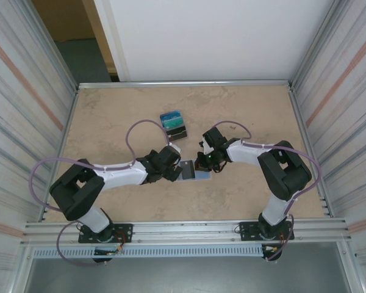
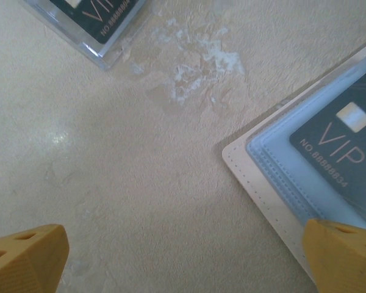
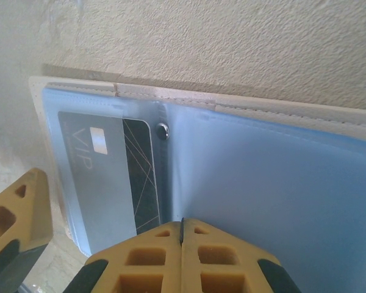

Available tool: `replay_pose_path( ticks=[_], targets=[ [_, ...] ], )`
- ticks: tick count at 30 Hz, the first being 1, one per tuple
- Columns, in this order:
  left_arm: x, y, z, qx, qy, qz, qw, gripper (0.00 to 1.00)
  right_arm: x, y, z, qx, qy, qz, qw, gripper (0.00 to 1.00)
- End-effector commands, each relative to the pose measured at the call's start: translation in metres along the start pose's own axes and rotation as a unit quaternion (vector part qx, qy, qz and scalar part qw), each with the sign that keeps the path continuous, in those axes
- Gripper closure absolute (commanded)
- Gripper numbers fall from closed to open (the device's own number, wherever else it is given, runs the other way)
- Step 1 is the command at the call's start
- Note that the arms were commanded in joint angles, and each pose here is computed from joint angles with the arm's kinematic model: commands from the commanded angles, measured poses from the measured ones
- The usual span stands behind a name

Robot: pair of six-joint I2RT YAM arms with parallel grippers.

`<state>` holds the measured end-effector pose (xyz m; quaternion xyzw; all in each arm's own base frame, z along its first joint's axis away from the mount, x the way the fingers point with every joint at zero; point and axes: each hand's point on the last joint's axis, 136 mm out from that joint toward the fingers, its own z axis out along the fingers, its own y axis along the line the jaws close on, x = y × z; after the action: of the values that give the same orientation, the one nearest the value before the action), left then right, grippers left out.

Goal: Take the credit cards out of the card holder

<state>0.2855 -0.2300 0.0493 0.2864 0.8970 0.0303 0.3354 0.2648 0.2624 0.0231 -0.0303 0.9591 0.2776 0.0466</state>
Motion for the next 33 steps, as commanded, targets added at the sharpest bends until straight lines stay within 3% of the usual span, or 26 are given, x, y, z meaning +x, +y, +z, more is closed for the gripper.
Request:
replay_pose_path(
  ticks=[1,9,33],
  targets=[
    [-0.024,0.003,-0.016,-0.001,-0.032,0.001,0.999,0.01,-0.011,0.011,-0.015,-0.006,-0.022,-0.014,1.000,1.00],
    [-0.036,-0.001,-0.010,-0.003,-0.043,0.021,0.999,0.01,-0.012,0.013,-0.024,-0.010,-0.037,-0.009,0.999,0.96],
    [0.001,-0.005,0.012,-0.009,0.019,0.037,0.999,0.01,-0.001,0.014,-0.009,-0.052,-0.014,0.025,0.998,0.85]
  ],
)
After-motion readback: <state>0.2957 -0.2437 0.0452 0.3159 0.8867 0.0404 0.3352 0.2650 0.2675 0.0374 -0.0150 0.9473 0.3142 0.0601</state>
